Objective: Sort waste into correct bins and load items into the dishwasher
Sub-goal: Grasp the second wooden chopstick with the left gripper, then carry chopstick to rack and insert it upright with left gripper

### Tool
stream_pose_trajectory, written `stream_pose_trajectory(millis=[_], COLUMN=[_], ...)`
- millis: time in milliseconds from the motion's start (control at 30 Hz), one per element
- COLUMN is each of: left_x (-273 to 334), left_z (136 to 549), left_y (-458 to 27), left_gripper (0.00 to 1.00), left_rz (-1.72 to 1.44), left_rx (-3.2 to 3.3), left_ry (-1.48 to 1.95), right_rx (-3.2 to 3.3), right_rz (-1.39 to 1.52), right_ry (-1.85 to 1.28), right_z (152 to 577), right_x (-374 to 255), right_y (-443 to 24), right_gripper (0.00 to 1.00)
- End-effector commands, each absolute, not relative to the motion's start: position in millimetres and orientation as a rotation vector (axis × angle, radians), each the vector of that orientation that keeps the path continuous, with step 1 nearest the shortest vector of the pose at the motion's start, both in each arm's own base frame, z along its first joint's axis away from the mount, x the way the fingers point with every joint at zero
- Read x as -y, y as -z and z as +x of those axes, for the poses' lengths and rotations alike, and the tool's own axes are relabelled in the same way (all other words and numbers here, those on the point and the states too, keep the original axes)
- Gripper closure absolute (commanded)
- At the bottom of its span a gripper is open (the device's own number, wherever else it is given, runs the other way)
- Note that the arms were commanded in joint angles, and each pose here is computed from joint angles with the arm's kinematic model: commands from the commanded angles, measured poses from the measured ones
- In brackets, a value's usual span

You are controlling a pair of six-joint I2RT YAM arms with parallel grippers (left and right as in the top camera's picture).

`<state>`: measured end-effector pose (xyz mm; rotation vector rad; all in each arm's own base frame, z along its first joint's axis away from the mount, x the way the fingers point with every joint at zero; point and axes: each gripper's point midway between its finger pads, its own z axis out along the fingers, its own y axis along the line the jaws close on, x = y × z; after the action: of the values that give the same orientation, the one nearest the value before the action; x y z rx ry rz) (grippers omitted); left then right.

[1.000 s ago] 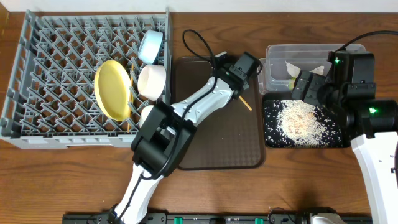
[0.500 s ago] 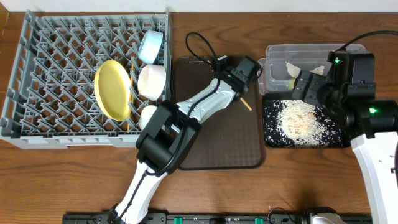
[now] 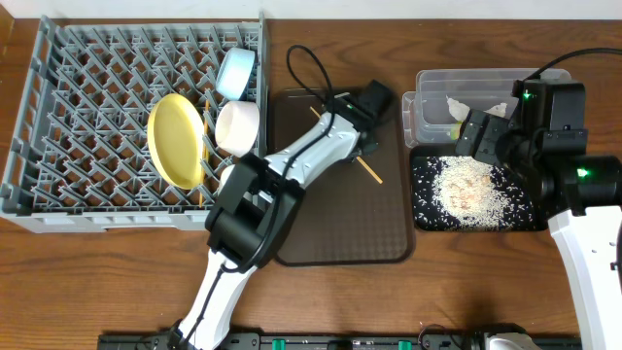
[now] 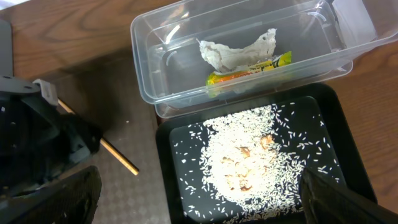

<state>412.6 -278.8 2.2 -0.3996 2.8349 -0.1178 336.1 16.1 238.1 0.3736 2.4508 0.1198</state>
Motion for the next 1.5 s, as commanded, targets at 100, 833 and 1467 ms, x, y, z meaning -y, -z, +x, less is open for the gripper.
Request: stream_pose_trajectory(millis=[100,833,1467], left_x=[260,279,51], left_z=[372,404,378], left_y=[35,-102,-206], left_gripper=[0.88,0.92,0.92], left_rz=[-0.404,0.324,0.026], left_rx=[-3.059,-2.799,-2.788], left_ry=[0.051,0.204,-0.369], right_rx=[-2.443,-2.443,-2.443], right_rz=[0.403,0.403,0.403], right_ry=[-0.108,-0.108,-0.108], right_z=[337,337,337], right_x=[-11,-11,-11], right_y=[-239,-239,-239], right_gripper=[0.01,0.01,0.01])
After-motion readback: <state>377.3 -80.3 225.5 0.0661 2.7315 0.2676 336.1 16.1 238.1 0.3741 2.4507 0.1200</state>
